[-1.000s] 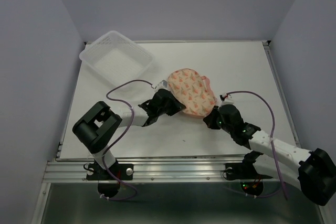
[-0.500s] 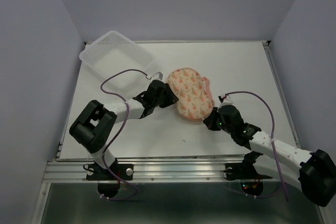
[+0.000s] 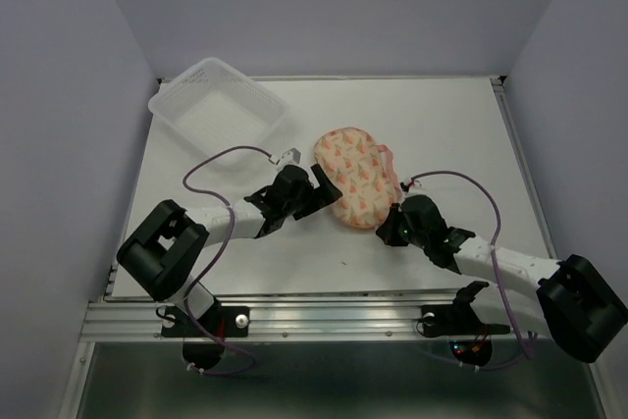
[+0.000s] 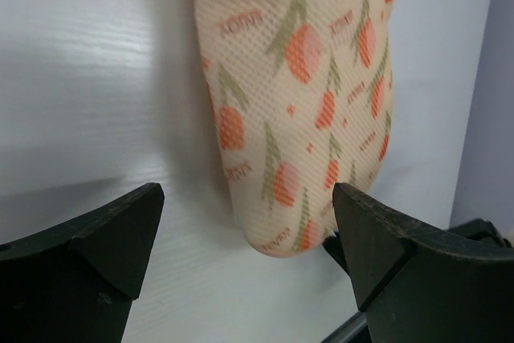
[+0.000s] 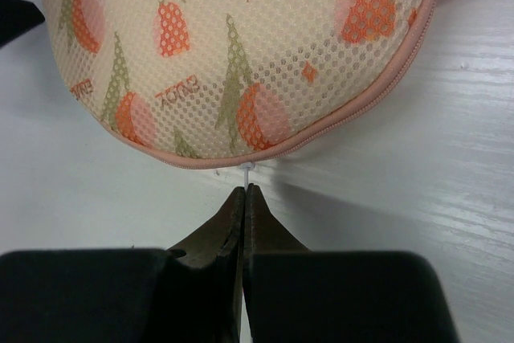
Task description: Unzip the laundry bag and remove the bra
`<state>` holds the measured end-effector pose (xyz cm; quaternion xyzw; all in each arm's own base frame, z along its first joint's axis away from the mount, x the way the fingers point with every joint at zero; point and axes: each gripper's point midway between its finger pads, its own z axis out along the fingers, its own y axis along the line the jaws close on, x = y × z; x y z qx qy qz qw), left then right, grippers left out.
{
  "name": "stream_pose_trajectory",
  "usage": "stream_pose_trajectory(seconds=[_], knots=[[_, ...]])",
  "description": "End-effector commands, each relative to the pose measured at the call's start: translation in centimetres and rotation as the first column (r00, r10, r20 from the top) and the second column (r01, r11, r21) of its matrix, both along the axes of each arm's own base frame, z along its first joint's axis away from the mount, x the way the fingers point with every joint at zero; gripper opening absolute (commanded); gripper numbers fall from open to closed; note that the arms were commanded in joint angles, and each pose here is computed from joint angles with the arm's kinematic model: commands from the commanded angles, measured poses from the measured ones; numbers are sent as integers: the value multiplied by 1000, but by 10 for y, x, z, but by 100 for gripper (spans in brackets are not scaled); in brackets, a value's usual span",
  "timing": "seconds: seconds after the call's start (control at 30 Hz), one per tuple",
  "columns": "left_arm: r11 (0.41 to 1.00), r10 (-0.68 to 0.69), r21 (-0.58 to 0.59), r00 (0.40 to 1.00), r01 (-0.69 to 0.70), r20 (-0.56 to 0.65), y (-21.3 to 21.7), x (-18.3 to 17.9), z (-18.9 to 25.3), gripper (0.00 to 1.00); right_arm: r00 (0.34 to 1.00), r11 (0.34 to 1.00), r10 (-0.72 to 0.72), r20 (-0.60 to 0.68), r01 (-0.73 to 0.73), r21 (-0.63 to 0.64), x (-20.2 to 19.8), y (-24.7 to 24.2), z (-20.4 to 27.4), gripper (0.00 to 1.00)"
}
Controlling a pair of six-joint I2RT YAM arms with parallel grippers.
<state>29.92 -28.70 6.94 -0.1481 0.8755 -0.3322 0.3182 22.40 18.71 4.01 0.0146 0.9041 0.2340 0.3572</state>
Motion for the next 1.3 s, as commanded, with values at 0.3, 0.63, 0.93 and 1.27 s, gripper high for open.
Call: stream_pose_trajectory(seconds=[0.3, 0.63, 0.93, 1.27], knots=[[987, 25, -154, 998, -34, -61, -41, -36, -5, 98, 993, 990, 57, 104, -70, 123, 22, 46, 41, 1], [988, 29, -147, 996, -41, -79, -50, -32, -16, 33, 991, 988, 87, 104, -99, 121, 17, 61, 40, 1], [995, 34, -97, 998, -39, -45, -25, -26, -11, 0, 992, 999, -35, 117, 36, -7, 15, 17, 21, 1], [999, -8, 32, 999, 9, -34, 21, -10, -21, 0, 973, 967, -175, 151, 198, -158, 12, -34, 18, 1]])
